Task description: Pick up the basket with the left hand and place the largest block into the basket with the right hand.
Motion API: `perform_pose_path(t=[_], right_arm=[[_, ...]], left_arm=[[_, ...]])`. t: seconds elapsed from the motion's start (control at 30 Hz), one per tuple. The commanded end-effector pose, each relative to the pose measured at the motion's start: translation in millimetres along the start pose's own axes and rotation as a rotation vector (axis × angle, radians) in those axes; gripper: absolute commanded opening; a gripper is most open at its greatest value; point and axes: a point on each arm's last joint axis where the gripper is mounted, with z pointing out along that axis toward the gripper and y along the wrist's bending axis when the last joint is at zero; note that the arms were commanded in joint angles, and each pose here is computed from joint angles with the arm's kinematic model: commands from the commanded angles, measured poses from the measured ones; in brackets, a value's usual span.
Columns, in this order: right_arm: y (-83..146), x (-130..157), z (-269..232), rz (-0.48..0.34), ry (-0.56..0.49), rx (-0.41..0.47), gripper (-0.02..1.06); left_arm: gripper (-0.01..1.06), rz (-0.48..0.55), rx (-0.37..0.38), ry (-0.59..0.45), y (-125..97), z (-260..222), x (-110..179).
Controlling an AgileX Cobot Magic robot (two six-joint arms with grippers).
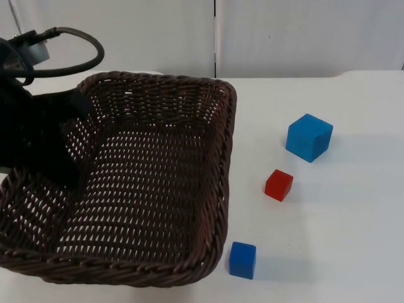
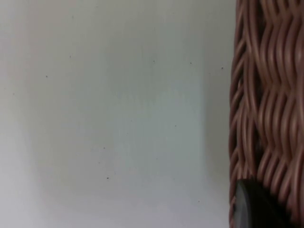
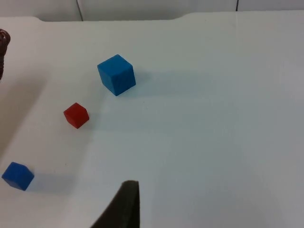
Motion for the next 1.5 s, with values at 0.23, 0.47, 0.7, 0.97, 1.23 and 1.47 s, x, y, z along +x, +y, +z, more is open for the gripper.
perform_pose_path(t=[0.23,0.47,0.7,0.97,1.23,1.47], right_arm=[[0.1,-17.0,16.0,0.011,0.079,0.007,1.05],[0.9,-53.7,35.7,0.003,0.057,0.008,1.05],[1.6,-95.4,70.5,-0.020,0.135,0.011,1.05],[1.7,-135.1,125.2,-0.024,0.264,0.014,1.05],[1.2,-152.3,171.4,-0.020,0.324,0.016,1.05],[0.4,-153.5,200.3,-0.027,0.362,0.016,1.05]], left_arm=[[0.00,-0.022,0.032,-0.003,-4.5,-3.6,1.6],[0.00,-0.022,0.032,-0.003,-4.5,-3.6,1.6],[0.00,-0.022,0.031,-0.005,-4.5,-3.6,1.5],[0.00,-0.024,0.031,-0.010,-4.5,-3.6,1.0],[0.00,-0.024,0.031,-0.010,-4.5,-3.6,1.0],[0.00,-0.024,0.031,-0.010,-4.5,-3.6,1.0]])
